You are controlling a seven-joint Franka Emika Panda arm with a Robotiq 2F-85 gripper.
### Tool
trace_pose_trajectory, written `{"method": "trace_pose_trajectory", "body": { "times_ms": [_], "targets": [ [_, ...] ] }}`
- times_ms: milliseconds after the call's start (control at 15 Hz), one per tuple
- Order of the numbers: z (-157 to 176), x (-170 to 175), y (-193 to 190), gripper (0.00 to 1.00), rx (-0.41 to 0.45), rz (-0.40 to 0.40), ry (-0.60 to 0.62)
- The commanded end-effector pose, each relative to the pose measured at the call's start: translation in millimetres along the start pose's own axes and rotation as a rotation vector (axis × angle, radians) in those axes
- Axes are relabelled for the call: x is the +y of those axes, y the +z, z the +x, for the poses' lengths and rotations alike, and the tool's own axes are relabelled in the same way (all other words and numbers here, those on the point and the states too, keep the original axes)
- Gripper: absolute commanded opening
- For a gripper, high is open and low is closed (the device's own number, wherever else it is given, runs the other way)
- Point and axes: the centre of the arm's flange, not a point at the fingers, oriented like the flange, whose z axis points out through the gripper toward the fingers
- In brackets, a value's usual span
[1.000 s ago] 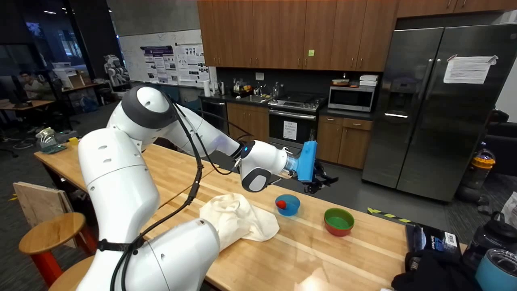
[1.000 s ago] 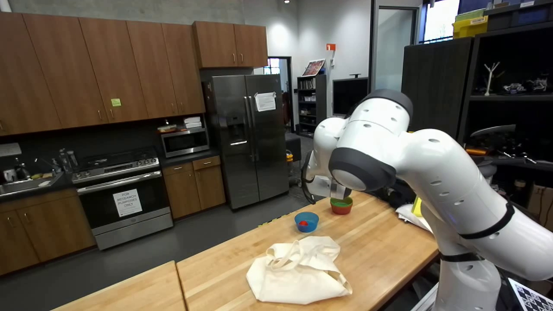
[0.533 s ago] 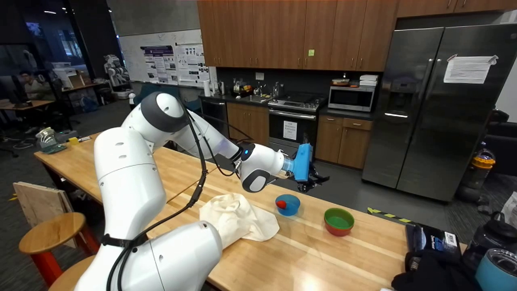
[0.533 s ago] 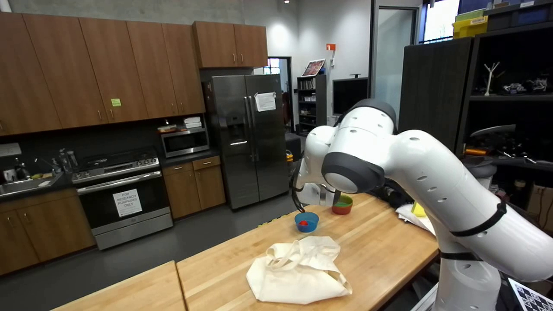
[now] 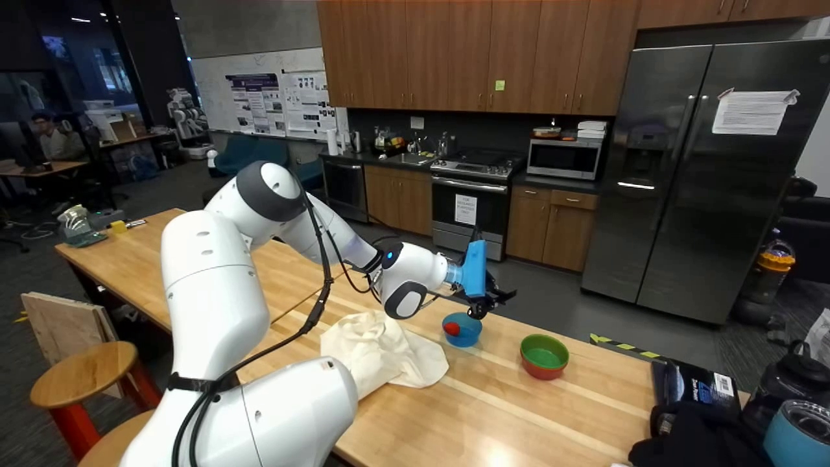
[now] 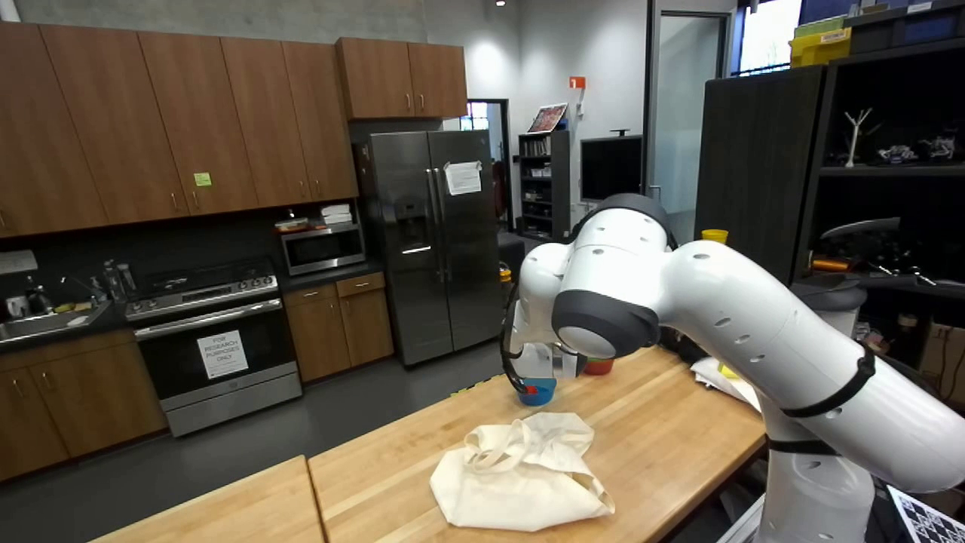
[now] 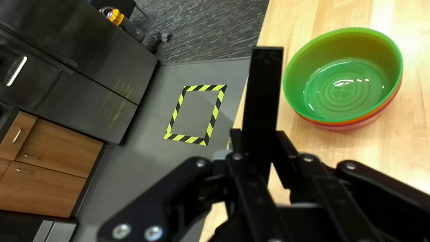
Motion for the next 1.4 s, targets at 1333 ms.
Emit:
{"method": "trace_pose_trajectory", "body": {
  "times_ms": [1333],
  "targets": [
    [36, -13, 25, 0.06, -0.014, -0.008, -0.097]
  ]
}}
